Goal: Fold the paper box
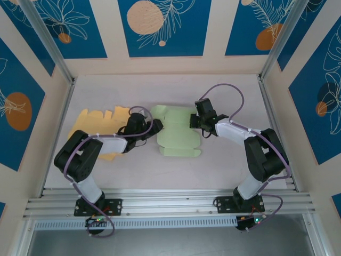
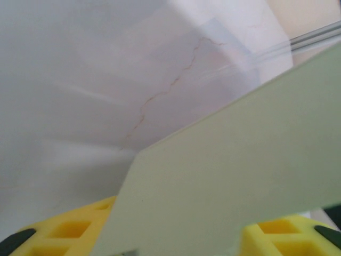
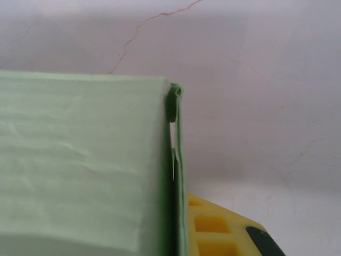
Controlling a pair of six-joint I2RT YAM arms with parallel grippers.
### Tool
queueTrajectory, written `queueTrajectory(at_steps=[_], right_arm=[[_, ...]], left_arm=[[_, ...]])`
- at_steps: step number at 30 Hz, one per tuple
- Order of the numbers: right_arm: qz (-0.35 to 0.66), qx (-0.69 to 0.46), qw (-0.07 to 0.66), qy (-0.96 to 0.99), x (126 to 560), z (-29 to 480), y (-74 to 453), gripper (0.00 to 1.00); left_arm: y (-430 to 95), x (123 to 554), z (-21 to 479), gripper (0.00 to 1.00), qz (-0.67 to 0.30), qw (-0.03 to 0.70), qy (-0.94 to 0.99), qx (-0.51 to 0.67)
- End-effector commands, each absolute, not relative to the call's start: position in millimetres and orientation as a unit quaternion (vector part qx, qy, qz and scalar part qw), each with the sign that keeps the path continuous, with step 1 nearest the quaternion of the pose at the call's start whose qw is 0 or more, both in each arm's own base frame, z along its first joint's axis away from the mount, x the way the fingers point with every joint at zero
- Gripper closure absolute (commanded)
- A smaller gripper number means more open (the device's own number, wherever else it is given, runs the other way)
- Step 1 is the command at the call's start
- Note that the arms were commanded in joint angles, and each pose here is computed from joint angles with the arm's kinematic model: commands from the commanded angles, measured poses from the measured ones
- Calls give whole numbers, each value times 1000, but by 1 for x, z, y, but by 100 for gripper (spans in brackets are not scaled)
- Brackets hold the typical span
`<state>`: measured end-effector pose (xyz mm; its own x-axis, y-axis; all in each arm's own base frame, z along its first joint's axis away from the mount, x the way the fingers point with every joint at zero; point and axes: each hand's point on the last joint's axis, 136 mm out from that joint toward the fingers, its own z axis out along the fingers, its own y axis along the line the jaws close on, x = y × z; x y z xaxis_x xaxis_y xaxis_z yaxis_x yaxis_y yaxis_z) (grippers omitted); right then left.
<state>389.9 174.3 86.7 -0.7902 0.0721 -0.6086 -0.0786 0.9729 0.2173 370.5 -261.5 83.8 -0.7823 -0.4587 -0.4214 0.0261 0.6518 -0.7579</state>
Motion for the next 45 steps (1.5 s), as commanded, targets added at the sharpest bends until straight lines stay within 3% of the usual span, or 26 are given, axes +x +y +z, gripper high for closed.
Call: queueTrajectory(at_steps=[1, 13, 26, 31, 42, 45], right_arm=[[107, 0, 335, 936, 397, 90, 176, 100], [97, -4, 327, 940, 396, 82, 176, 100], [93, -18, 319, 943, 393, 74, 186, 100], [90, -19, 317, 944, 393, 72, 188, 100], [80, -9, 313, 946, 392, 69, 181, 100], [77, -3, 312, 947, 392, 68, 178, 100]], left_arm=[[-268, 379, 108, 52, -419, 330, 837, -120], [-281, 383, 134, 64, -457, 347, 813, -99], [-314, 385, 134, 69, -500, 326, 799, -81], [-318, 384, 132, 58, -499, 325, 800, -76], [-292, 370, 133, 57, -460, 351, 813, -63], [-281, 363, 130, 49, -444, 354, 821, -57]])
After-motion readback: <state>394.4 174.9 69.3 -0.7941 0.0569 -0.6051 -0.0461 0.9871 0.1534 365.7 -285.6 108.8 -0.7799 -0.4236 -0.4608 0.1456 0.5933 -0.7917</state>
